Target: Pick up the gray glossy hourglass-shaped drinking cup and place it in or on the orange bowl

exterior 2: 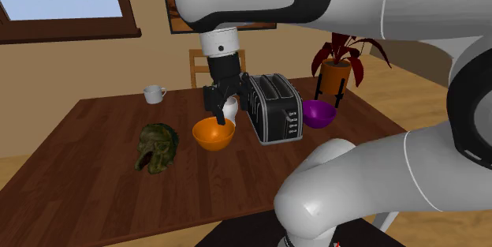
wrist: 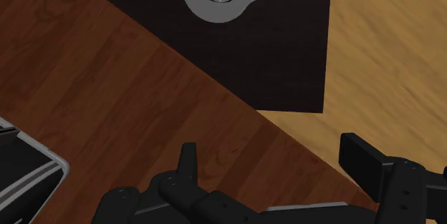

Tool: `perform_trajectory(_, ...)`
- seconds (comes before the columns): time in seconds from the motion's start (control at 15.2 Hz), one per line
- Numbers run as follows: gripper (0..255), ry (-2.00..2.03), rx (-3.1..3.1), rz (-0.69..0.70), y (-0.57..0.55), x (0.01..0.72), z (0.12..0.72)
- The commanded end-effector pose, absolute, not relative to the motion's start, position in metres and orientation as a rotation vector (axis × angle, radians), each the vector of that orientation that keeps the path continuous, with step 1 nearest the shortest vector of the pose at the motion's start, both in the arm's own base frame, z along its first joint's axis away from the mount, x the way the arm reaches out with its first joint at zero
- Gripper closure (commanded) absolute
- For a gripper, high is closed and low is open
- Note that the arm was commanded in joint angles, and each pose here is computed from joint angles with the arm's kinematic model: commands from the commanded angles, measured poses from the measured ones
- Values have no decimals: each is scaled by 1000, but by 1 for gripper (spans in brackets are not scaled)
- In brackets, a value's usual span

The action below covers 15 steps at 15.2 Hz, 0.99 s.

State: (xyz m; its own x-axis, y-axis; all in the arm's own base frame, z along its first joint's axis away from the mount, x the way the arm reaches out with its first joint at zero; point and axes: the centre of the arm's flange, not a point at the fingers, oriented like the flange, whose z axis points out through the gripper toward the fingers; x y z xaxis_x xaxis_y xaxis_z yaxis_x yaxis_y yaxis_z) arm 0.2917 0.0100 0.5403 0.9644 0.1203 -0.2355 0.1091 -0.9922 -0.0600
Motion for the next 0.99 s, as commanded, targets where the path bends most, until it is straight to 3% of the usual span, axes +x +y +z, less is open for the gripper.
perform_trajectory(0.0, 0, -179, -3067, 372, 10, 292, 540)
perform_trajectory(0.92, 0, -76, -3124, 290, -89, 411, 460)
